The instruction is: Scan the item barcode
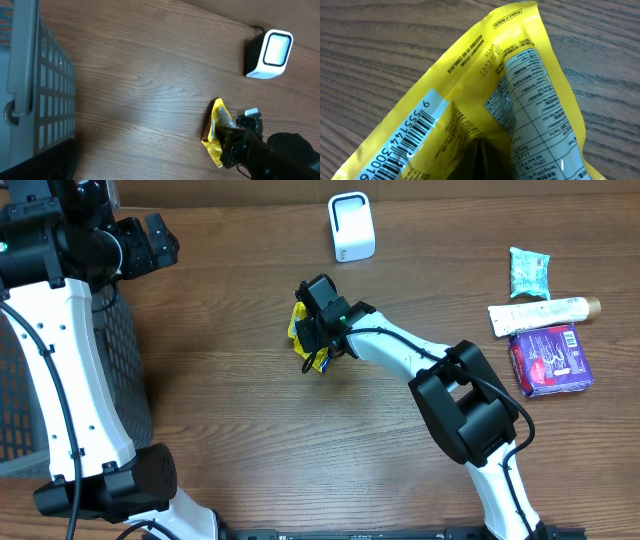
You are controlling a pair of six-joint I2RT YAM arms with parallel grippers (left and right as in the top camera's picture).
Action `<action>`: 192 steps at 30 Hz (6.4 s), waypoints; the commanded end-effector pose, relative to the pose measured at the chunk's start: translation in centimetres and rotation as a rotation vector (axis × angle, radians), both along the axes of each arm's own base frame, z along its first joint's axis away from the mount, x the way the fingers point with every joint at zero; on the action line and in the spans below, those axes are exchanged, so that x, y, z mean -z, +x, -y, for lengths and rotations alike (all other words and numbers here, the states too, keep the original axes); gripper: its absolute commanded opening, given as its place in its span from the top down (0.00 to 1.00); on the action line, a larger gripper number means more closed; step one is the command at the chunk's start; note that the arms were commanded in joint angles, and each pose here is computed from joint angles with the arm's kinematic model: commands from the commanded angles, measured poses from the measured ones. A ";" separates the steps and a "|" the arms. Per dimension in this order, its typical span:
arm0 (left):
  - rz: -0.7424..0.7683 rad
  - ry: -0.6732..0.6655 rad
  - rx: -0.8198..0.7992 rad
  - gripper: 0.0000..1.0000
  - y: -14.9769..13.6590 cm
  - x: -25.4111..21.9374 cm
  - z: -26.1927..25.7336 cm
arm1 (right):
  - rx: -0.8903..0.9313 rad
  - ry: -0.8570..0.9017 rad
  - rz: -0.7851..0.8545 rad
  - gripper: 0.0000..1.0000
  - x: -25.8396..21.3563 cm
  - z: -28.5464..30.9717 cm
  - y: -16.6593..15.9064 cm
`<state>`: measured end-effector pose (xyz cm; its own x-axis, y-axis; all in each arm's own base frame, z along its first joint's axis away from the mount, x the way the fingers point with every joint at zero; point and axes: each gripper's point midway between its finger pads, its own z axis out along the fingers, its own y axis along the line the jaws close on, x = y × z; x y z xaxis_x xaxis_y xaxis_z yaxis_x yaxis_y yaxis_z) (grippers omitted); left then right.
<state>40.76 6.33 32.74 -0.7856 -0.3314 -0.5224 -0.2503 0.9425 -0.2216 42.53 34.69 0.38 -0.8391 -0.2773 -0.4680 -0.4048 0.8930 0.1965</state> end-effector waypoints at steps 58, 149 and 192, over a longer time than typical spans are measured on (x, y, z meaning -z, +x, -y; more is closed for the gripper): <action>0.018 -0.006 0.001 0.00 0.1 -0.6 0.2 | -0.063 -0.018 -0.139 0.69 3.4 -4.6 -5.0; 0.017 -0.006 0.002 0.00 0.1 -0.5 0.2 | 0.477 0.230 -0.399 0.51 6.4 5.8 -8.1; 0.017 -0.006 0.004 0.00 0.1 -0.5 0.3 | 0.043 0.727 -0.309 0.96 -13.3 6.3 -4.6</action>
